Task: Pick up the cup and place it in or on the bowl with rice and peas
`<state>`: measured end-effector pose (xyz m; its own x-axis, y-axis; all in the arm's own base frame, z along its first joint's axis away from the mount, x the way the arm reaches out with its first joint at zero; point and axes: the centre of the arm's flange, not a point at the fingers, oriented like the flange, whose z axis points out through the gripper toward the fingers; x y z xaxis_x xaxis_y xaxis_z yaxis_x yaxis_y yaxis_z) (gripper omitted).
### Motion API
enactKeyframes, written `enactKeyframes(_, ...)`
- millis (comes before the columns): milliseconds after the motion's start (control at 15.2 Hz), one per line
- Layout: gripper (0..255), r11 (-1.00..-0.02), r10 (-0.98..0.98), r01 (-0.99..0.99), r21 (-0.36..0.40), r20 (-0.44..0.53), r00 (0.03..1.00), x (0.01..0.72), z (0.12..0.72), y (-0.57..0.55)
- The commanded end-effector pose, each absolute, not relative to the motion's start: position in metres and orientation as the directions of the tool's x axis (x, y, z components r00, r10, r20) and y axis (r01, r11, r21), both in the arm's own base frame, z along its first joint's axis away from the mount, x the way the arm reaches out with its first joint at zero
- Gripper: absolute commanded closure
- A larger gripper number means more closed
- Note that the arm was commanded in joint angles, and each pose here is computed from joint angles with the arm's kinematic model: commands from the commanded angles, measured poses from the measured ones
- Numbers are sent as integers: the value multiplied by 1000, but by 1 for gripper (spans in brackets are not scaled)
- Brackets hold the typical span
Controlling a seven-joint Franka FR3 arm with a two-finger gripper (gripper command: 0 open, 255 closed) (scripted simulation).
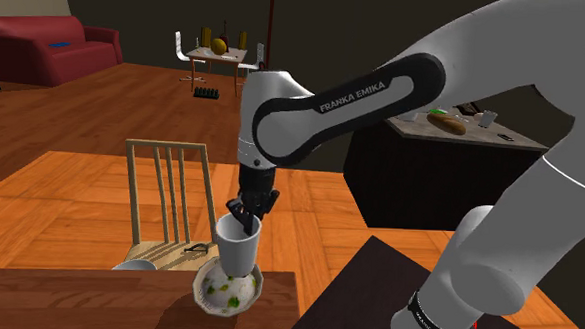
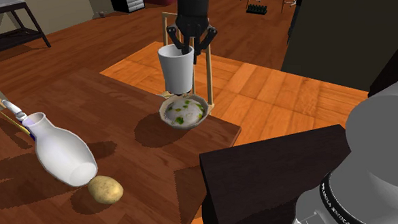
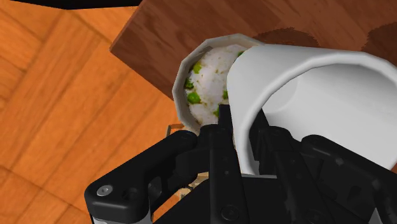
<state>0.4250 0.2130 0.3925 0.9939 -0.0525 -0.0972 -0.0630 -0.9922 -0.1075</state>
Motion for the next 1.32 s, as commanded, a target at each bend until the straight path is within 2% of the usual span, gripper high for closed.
enactKeyframes(0, 255, -992, -52, -63, -107, -97, 994, 451, 397, 206)
enactKeyframes(1254, 255, -992, -52, -63, -107, -97, 994, 466, 305, 204)
